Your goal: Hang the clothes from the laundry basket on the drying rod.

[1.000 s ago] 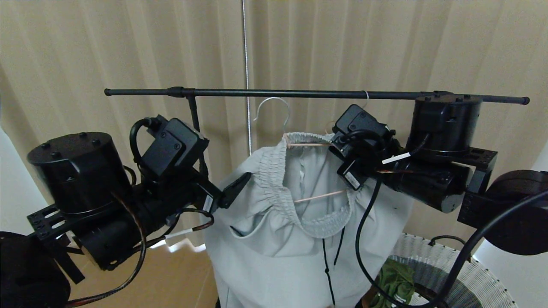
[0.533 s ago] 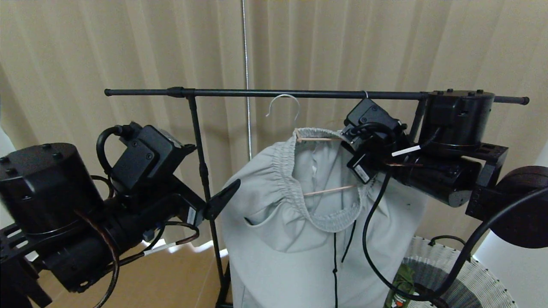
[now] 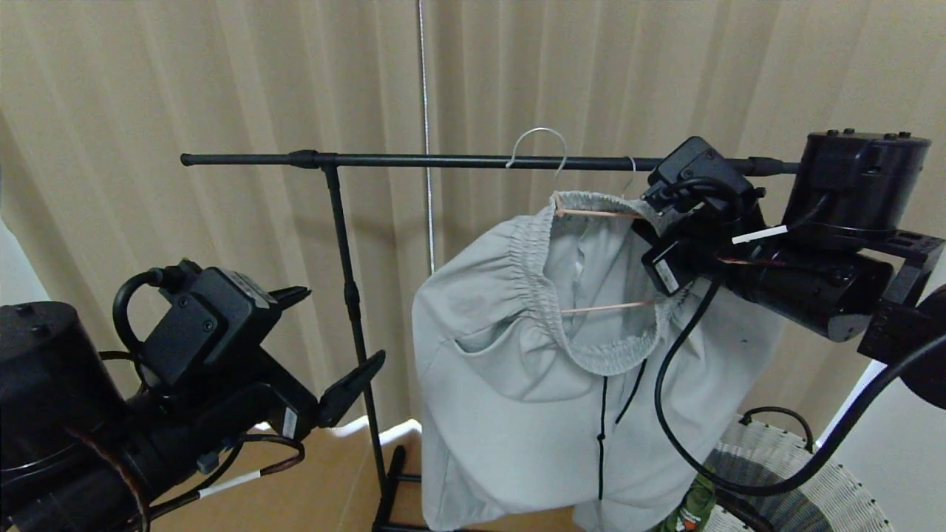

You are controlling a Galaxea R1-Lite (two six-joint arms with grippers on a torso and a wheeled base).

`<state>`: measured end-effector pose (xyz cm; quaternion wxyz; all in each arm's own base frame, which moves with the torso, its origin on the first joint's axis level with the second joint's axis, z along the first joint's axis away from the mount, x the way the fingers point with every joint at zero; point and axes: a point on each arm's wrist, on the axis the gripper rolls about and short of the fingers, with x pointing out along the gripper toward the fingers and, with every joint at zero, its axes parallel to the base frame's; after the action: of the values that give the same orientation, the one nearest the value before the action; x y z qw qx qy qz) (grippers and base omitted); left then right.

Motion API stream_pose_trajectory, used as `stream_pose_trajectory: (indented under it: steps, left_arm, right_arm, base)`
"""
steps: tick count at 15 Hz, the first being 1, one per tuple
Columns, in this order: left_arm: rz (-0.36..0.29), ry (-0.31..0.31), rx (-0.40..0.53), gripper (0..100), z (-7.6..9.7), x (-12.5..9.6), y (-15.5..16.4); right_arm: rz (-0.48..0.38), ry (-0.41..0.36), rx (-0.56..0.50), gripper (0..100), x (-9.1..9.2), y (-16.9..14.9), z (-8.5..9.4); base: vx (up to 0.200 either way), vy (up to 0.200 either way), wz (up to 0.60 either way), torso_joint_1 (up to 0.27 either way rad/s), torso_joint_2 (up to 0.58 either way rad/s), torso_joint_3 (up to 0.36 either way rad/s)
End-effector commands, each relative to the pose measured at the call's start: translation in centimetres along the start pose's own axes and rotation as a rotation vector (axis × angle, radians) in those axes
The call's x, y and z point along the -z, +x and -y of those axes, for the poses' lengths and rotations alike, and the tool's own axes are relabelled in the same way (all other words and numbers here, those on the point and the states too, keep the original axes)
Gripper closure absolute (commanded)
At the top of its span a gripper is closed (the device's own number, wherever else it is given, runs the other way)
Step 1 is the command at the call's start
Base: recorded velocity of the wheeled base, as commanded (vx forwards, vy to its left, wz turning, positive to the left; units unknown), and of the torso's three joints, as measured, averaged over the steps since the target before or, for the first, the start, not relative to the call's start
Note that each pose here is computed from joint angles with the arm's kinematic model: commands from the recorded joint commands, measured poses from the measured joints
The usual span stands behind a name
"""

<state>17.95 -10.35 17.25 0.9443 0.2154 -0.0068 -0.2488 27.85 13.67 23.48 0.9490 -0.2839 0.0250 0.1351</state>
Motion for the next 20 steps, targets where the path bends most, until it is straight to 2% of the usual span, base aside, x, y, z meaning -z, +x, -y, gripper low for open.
stream_pose_trajectory:
  steps: [1, 4, 6, 9, 13, 14, 17, 20]
  left_arm:
    - [-0.058, -0.003, 0.0, 0, -0.2, 1.5, -0.1]
    - [-0.066, -0.02, 0.088, 0, -0.6, 2.6, 1.0]
    - [-0.082, -0.023, 0.095, 0, -0.7, 3.0, 1.4]
    - [-0.086, -0.024, 0.092, 0, -0.8, 3.1, 2.0]
    - [-0.111, -0.025, 0.054, 0, -1.7, 3.6, 2.0]
    - [-0.114, -0.025, 0.054, 100, -1.7, 3.7, 1.9]
    - [-0.112, -0.024, 0.048, 100, -1.7, 3.7, 1.8]
    - [-0.146, -0.02, -0.017, 100, -3.0, 4.7, 1.4]
  right_arm:
    - [0.037, 0.063, 0.014, 100, -0.8, -1.4, 0.8]
    - [0.076, 0.181, -0.001, 100, -1.5, -2.3, 1.1]
    - [0.112, 0.224, -0.031, 100, -2.2, -3.0, 0.8]
    - [0.161, 0.253, -0.092, 100, -3.4, -4.0, -0.1]
    - [0.189, 0.251, -0.123, 100, -3.8, -4.6, -0.3]
    - [0.187, 0.251, -0.122, 100, -3.8, -4.6, -0.3]
    - [0.178, 0.249, -0.121, 100, -3.6, -4.3, -0.4]
    - [0.173, 0.249, -0.11, 100, -3.6, -4.3, -0.3]
  base:
    - [0.0, 0.0, 0.0, 0.0, 0.0, 0.0]
    - [0.0, 0.0, 0.0, 0.0, 0.0, 0.0]
    - [0.0, 0.0, 0.0, 0.0, 0.0, 0.0]
    - [0.0, 0.0, 0.0, 0.0, 0.0, 0.0]
    - [0.0, 0.0, 0.0, 0.0, 0.0, 0.0]
    - [0.0, 0.0, 0.0, 0.0, 0.0, 0.0]
    - [0.0, 0.0, 0.0, 0.0, 0.0, 0.0]
    - [0.0, 0.0, 0.0, 0.0, 0.0, 0.0]
